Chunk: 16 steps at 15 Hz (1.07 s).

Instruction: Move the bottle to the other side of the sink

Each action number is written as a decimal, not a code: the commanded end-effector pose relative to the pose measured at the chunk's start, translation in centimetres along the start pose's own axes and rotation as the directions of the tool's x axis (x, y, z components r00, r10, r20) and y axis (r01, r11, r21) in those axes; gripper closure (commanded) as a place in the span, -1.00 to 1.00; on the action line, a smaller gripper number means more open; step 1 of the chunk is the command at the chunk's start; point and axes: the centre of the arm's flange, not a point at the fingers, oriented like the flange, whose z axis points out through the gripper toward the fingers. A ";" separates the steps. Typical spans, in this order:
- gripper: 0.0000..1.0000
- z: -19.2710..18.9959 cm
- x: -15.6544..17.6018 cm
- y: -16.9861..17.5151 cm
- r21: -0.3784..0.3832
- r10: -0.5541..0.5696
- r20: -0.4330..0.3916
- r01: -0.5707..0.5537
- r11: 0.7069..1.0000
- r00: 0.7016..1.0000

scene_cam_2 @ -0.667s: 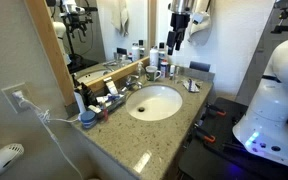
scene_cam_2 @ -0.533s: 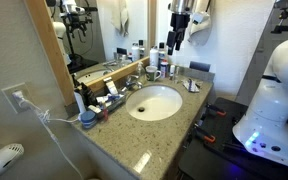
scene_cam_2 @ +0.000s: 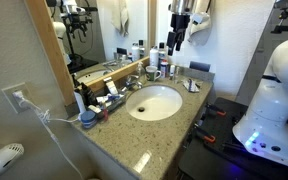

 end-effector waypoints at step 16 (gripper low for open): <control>-1.00 6.1 11.1 25.9 -0.172 0.318 -0.138 -0.339 0.925 0.938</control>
